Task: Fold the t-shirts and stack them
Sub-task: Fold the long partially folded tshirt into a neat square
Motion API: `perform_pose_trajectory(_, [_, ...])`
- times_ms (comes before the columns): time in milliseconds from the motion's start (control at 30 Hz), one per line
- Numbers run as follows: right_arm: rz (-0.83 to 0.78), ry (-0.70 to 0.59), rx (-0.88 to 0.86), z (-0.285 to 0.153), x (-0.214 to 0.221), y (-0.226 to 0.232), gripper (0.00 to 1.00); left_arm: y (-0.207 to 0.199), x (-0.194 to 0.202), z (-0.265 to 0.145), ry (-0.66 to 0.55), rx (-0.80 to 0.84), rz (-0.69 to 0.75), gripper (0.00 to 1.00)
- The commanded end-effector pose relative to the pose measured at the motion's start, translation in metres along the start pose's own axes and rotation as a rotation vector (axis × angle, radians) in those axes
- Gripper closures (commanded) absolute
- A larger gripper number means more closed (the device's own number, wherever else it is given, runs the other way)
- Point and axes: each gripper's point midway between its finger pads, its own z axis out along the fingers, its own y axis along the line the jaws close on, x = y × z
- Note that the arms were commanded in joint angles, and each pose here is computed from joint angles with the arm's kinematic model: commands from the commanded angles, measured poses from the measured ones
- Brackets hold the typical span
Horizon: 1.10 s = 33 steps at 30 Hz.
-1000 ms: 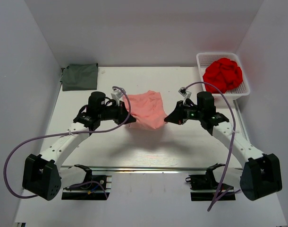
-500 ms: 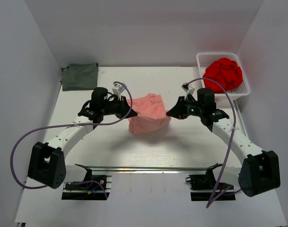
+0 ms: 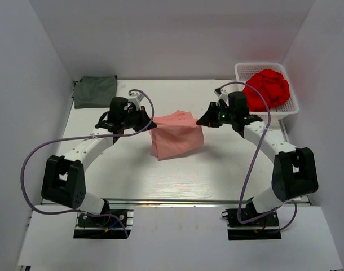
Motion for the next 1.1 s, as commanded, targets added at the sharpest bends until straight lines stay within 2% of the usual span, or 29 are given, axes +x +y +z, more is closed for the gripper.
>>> perform_pose_trajectory(0, [-0.052, -0.086, -0.024, 0.002, -0.040, 0.009, 1.00, 0.017, -0.031, 0.004, -0.059, -0.062, 0.004, 1.00])
perform_pose_trajectory(367, [-0.073, -0.071, -0.031, 0.049, -0.082, -0.013, 1.00, 0.070, -0.044, 0.026, -0.064, -0.105, -0.092, 1.00])
perform_pose_trajectory(500, [-0.103, -0.034, -0.167, 0.062, -0.088, 0.004, 1.00, 0.083, -0.044, 0.029, -0.063, -0.089, -0.124, 1.00])
perform_pose_trajectory(633, [-0.174, -0.023, -0.331, 0.059, -0.096, 0.032, 1.00, 0.074, -0.056, 0.022, -0.086, -0.023, -0.106, 1.00])
perform_pose_trajectory(700, [-0.243, -0.050, -0.338, 0.045, -0.100, 0.042, 1.00, 0.059, -0.067, 0.011, -0.124, 0.010, -0.059, 1.00])
perform_pose_trajectory(867, [-0.264, -0.071, -0.304, 0.007, -0.072, 0.056, 1.00, 0.024, -0.044, -0.008, -0.102, 0.119, -0.013, 1.00])
perform_pose_trajectory(900, [-0.233, -0.051, -0.303, 0.002, -0.051, 0.053, 1.00, 0.012, -0.051, -0.021, -0.142, 0.133, 0.022, 1.00])
perform_pose_trajectory(967, [-0.256, -0.078, -0.356, -0.015, -0.047, 0.070, 1.00, 0.002, -0.032, -0.030, -0.131, 0.161, 0.029, 1.00])
perform_pose_trajectory(1000, [-0.225, -0.050, -0.352, -0.019, -0.023, 0.064, 1.00, -0.003, -0.026, -0.035, -0.135, 0.173, 0.028, 1.00])
perform_pose_trajectory(1067, [-0.231, -0.058, -0.370, -0.031, -0.009, 0.070, 1.00, -0.012, -0.013, -0.052, -0.158, 0.181, 0.049, 1.00])
